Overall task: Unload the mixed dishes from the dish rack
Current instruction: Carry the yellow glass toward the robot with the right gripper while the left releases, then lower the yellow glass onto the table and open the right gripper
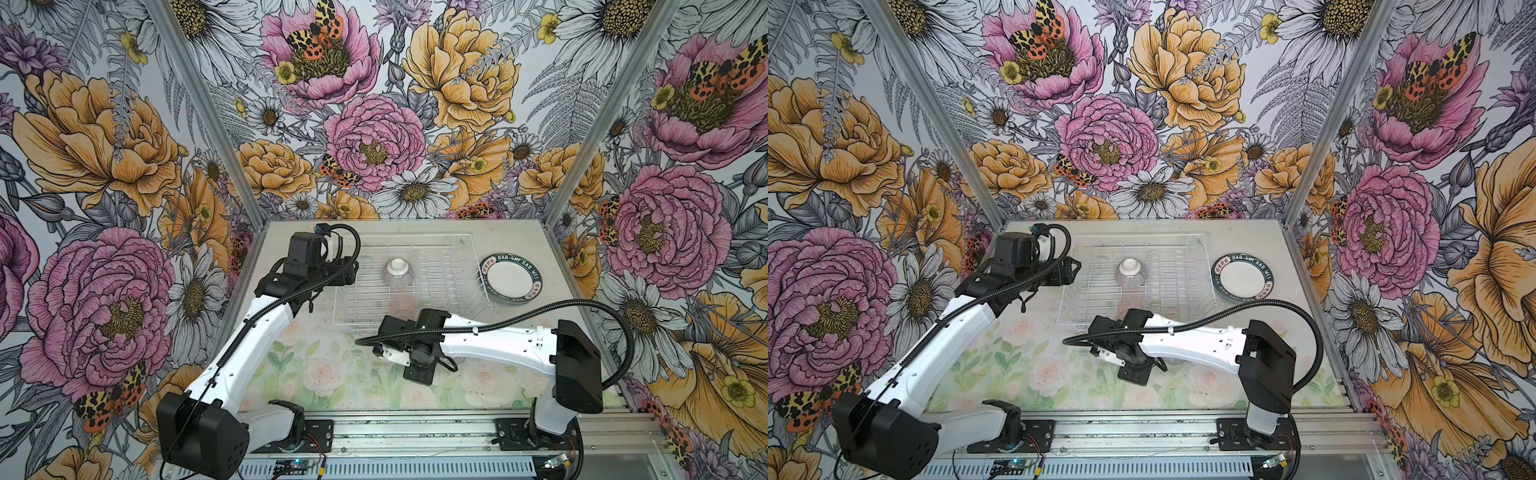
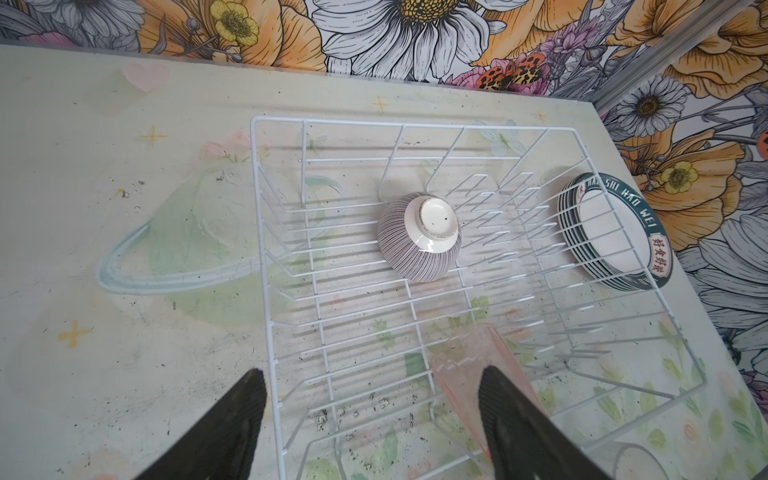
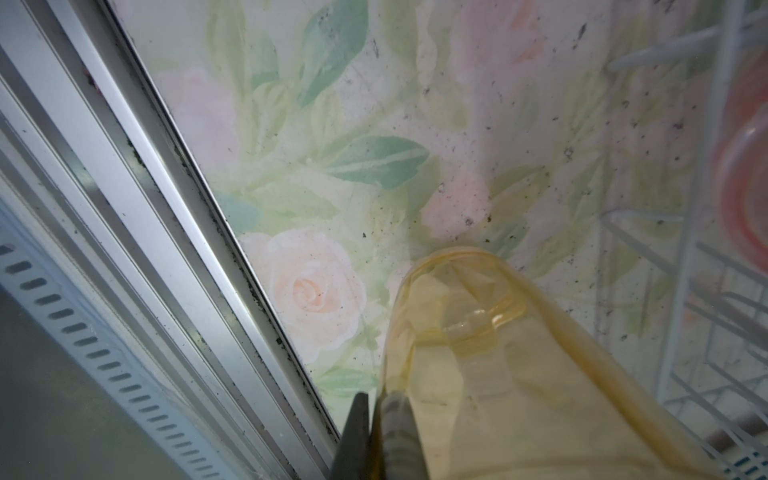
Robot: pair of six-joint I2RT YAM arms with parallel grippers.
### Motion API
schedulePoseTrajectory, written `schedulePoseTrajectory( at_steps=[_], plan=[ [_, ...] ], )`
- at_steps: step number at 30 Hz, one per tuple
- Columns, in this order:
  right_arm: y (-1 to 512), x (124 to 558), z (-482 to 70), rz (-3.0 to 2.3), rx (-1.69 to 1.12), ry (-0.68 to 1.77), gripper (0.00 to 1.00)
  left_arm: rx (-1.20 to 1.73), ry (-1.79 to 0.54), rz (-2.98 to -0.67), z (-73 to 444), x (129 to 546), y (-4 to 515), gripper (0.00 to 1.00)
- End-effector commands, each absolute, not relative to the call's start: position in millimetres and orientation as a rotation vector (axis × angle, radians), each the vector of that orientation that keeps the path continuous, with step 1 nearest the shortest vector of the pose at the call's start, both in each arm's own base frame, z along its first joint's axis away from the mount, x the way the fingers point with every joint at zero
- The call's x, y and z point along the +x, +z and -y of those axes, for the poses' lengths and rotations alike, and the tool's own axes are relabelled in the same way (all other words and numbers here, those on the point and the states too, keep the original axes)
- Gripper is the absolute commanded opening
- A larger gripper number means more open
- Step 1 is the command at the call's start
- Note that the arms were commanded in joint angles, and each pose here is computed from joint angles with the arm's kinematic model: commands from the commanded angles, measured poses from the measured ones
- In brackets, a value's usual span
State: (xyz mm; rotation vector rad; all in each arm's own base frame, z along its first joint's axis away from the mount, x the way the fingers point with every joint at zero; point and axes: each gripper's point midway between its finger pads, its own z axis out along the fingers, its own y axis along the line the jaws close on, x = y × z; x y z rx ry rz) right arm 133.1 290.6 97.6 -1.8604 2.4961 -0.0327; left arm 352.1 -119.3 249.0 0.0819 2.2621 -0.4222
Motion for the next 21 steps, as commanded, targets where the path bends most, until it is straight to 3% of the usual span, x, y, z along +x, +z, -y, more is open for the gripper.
schedulePoseTrajectory(
  at_steps=[1, 21],
  plan=[
    [97.8, 141.6, -291.7, -2.471, -1.88, -0.085, 0.0, 0.107, -0.423, -2.271, 116.7, 347.3, 244.7, 0.82],
    [81.1, 161.8, -306.0, -2.45, -1.94, -0.118, 0.0, 0.113, -0.429, -2.296, 112.6, 346.5, 236.1, 0.82]
  ],
)
